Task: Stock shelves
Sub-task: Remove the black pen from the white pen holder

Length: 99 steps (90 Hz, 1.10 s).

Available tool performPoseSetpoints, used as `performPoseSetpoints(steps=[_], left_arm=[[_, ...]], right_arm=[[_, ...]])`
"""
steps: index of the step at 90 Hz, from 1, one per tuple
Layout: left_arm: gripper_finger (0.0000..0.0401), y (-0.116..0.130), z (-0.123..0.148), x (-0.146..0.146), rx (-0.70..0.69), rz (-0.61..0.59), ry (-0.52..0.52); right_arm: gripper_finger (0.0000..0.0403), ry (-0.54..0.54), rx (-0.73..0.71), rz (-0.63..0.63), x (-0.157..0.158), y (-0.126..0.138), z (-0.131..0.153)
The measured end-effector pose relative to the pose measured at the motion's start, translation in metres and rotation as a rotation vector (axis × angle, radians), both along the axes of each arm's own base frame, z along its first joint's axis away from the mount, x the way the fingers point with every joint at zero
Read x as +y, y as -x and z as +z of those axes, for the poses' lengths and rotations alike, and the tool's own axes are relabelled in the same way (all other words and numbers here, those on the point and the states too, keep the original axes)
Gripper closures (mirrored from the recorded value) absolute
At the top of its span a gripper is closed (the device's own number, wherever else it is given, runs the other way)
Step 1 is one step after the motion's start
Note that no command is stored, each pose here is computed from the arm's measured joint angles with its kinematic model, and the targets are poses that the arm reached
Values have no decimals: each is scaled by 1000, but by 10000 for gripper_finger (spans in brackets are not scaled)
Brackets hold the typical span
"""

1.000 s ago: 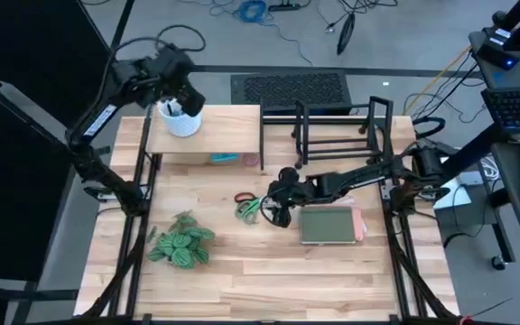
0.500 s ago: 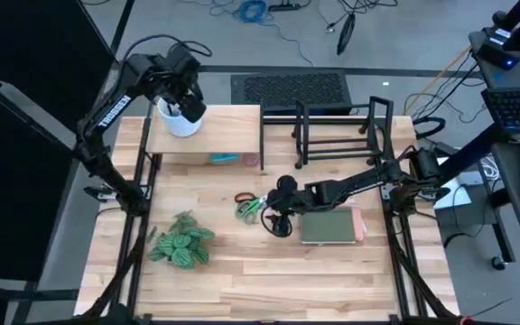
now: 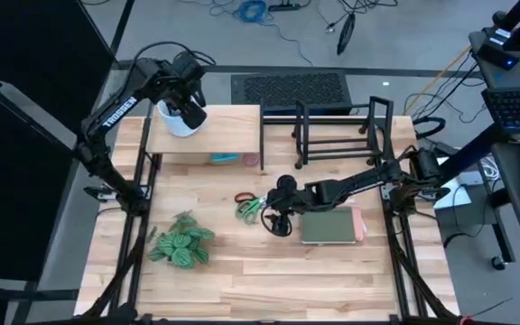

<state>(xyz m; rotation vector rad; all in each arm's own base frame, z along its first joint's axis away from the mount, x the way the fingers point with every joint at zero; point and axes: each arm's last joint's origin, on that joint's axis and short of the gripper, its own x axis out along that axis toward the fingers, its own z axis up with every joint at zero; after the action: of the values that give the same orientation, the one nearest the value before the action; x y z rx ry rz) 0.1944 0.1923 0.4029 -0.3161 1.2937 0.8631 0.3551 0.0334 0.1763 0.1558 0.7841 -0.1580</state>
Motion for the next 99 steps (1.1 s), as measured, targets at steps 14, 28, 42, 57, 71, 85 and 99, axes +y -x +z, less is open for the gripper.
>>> performPoseSetpoints(steps=[14, 28, 42, 57, 71, 85, 99], left_arm=[[306, 0, 0, 0, 3, 0, 2], [363, 0, 0, 0, 4, 0, 3], [386, 0, 0, 0, 3, 0, 3], [377, 0, -1, 0, 4, 0, 3], [380, 2, 2, -2, 0, -6, -6], [381, 8, 9, -7, -17, -4, -24], [382, 12, 25, -13, -64, -10, -74]], right_arm=[[154, 0, 0, 0, 0, 0, 0], [154, 0, 0, 0, 0, 0, 0], [154, 3, 1, 3, 0, 0, 0], [154, 5, 1, 3, -1, 0, 0], [154, 5, 0, 3, -1, 0, 0], [154, 6, 1, 4, -1, 0, 0], [154, 5, 0, 3, -1, 0, 0]])
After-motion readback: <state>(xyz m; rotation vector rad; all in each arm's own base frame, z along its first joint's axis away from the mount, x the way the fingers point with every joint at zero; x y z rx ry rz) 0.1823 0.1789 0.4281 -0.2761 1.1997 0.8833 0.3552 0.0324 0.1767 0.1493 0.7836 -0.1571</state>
